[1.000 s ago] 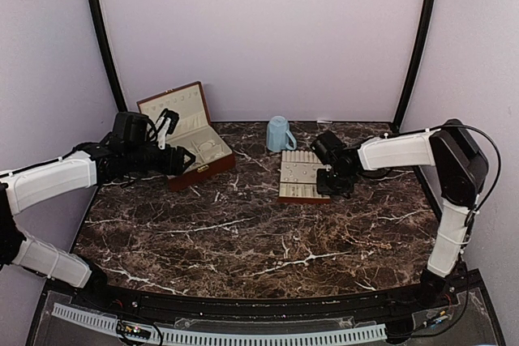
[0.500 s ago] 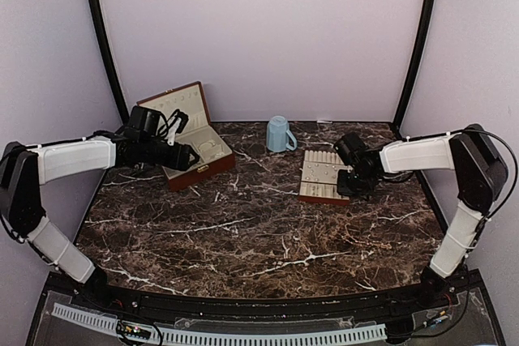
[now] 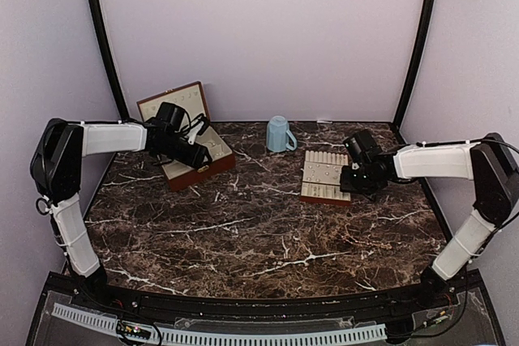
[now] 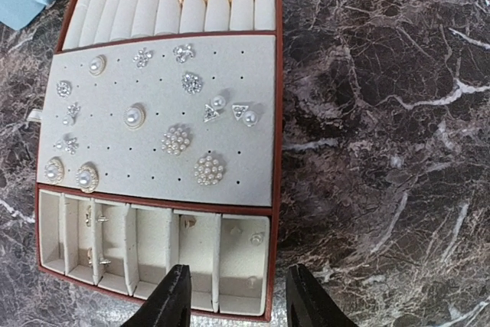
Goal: Organize the mixed jewelry
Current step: Move to the center of the board in the compartment layer, then move the jewelry box to the center of the board.
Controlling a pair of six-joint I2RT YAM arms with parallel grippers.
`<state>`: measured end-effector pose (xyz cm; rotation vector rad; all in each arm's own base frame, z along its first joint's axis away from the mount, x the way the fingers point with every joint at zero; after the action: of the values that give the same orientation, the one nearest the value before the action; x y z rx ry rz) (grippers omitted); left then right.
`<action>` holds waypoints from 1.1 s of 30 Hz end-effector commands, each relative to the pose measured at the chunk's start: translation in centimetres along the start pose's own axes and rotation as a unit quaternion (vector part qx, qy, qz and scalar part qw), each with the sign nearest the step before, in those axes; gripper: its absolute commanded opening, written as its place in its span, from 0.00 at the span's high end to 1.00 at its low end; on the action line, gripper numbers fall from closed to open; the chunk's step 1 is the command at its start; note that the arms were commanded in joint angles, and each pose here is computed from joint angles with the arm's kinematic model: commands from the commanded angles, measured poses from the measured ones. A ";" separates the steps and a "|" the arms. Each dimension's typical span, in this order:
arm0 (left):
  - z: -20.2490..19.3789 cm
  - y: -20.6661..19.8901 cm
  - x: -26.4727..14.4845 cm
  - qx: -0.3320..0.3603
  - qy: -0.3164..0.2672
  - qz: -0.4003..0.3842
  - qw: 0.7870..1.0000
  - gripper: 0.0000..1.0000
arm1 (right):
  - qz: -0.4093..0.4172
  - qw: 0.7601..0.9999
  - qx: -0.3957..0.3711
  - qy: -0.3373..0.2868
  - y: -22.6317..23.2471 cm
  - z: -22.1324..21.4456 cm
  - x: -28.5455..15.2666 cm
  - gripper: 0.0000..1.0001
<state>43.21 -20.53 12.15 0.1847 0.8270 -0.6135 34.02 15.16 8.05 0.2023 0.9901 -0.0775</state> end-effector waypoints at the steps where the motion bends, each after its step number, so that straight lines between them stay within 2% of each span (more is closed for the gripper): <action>1: 0.1 -0.6 0.7 0.034 0.016 -0.010 0.999 0.46 | 0.033 0.999 0.010 -0.024 0.5 1.1 -1.5 0.55; 12: -0.2 -0.3 4.0 0.078 0.036 0.001 0.996 0.48 | 0.068 0.997 0.017 -0.039 1.0 1.5 -3.5 0.53; 20: -0.6 -1.8 4.6 0.102 0.040 -0.018 0.994 0.70 | 0.069 0.997 0.018 -0.038 0.7 1.2 -3.6 0.52; 28: -1.9 -4.7 4.5 0.142 0.049 -0.043 0.988 0.81 | 0.066 0.997 0.017 -0.044 0.3 1.2 -4.2 0.52; 33: -3.5 -8.9 3.6 0.175 0.052 -0.080 0.980 0.84 | 0.070 0.996 0.007 -0.046 0.2 1.1 -4.8 0.52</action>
<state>42.63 -25.32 7.77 0.4496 0.8134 -0.7625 32.62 15.39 11.91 0.2873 0.9072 0.0244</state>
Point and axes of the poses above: each gripper's point midway between its finger pads, its own x axis out along the fingers, its own y axis along the line the jaws close on, z = x × y, the point moved 2 cm from there along -x, back along the fingers, and after that the axes turned 3 degrees about x, right-handed, at the moved point
